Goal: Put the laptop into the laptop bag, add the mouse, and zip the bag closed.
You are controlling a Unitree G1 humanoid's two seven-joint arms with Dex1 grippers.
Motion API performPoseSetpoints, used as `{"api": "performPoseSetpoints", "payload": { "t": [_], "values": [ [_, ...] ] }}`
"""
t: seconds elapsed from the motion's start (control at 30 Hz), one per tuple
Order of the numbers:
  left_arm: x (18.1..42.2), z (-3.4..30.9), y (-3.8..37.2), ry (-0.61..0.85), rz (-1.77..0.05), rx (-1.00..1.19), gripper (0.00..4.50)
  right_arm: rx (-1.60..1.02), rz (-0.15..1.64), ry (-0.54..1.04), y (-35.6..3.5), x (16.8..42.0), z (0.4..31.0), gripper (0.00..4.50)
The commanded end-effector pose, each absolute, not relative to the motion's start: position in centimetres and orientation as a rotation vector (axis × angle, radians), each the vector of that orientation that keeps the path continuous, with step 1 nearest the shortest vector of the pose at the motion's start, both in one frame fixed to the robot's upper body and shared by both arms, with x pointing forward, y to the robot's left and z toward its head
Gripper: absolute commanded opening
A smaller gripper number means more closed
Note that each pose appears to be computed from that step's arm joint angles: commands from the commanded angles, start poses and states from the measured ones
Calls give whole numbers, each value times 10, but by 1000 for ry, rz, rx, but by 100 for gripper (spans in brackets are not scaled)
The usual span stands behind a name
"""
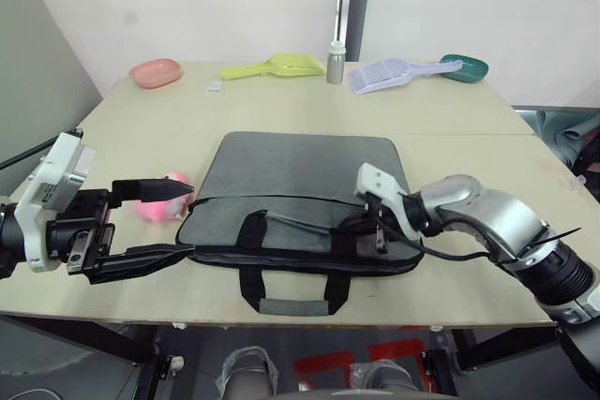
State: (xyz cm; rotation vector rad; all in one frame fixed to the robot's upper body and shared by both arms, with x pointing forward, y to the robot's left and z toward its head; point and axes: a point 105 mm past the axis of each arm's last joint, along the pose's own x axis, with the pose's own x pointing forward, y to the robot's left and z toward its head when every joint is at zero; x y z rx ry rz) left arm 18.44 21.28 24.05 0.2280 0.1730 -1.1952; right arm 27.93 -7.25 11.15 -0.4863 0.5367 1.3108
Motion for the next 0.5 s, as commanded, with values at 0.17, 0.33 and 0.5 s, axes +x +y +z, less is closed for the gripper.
{"api": "performPoseSetpoints", "payload": {
  "t": [0.17, 0.33, 0.5],
  "values": [
    [197, 220, 259, 279, -940, 248, 450, -702, 1239, 645, -83, 303, 80, 4],
    [211, 218, 324, 260, -669, 169, 450, -718, 1269, 640, -85, 310, 87, 4],
    [222, 218, 371, 202, -466, 86, 450, -695, 1308, 633, -83, 307, 92, 4]
  ]
}}
